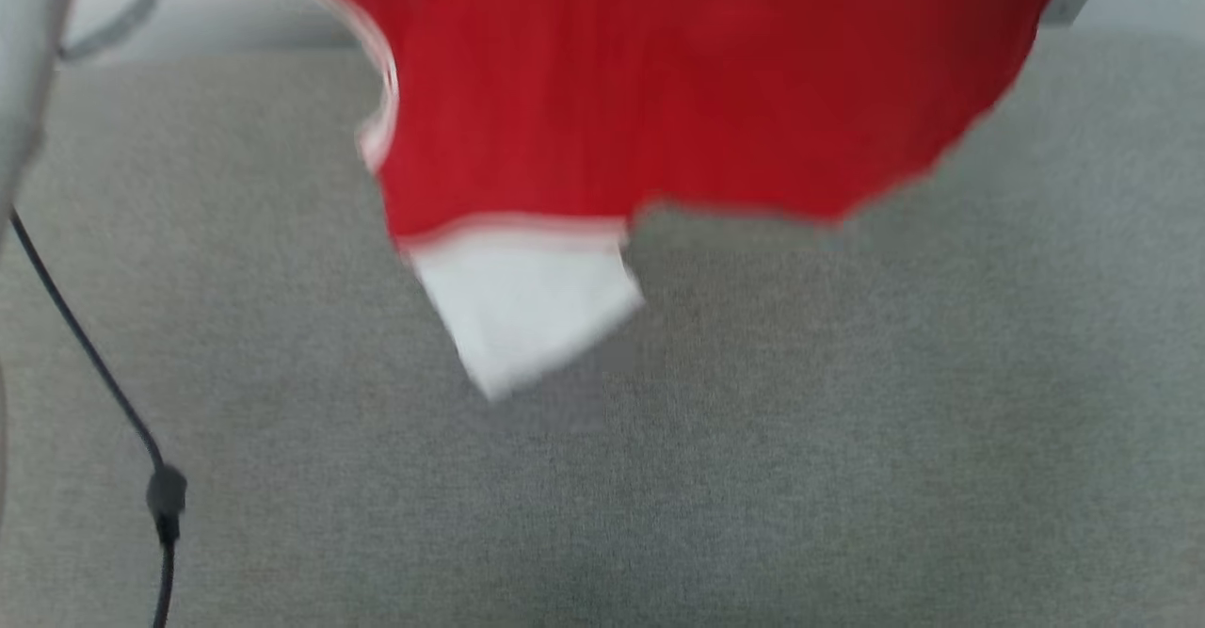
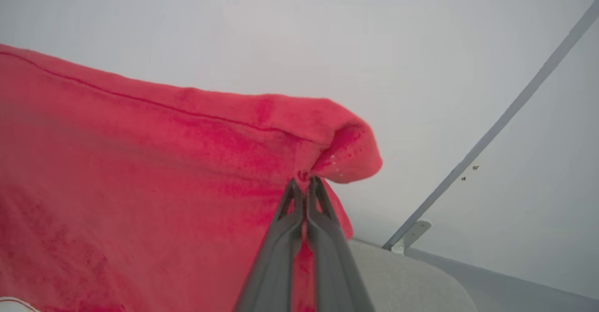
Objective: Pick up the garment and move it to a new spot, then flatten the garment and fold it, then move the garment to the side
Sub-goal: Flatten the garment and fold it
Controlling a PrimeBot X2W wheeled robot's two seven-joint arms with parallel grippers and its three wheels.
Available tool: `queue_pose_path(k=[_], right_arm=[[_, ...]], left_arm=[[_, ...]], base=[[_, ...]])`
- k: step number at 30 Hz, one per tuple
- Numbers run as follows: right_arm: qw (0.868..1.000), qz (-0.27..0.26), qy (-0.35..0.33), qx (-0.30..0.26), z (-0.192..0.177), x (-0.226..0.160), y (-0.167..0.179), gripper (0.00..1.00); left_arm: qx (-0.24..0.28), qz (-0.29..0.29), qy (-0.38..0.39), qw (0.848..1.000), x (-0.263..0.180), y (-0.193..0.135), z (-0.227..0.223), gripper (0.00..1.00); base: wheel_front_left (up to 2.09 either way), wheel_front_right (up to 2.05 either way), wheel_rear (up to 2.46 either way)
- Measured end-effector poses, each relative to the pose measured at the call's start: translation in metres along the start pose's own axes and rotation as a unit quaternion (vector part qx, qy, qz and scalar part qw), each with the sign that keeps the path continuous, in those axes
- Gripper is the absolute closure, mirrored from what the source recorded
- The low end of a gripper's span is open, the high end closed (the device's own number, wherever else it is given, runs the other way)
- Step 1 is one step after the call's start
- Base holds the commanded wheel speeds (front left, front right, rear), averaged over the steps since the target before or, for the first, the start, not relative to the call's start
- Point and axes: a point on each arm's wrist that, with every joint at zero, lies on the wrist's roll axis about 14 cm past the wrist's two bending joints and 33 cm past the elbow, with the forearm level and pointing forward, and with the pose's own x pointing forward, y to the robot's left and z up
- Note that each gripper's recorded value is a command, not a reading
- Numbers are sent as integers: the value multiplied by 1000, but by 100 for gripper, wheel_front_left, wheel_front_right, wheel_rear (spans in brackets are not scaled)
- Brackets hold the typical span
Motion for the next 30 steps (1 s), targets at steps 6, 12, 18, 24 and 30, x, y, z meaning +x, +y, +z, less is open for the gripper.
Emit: queue_pose_path(k=[6, 12, 18, 24, 30], right_arm=[[989, -50, -138, -30, 48, 35, -23, 100], [961, -89, -244, -91, 70, 54, -42, 100], [981, -58, -158, -93, 2, 93, -11, 100], [997, -22, -38, -64, -84, 103, 21, 100], [997, 21, 68, 5, -149, 88, 55, 100]], left_arm=[[42, 34, -177, 983, 27, 16, 66, 100], [57, 28, -310, 949, 39, 9, 99, 100], [77, 3, -237, 969, 57, 13, 35, 100], [57, -13, -63, 996, 61, 15, -73, 100], [19, -54, 127, 990, 32, -10, -174, 100]], base=[[0, 0, 0], [0, 0, 0], [0, 0, 0], [0, 0, 0], [0, 0, 0]])
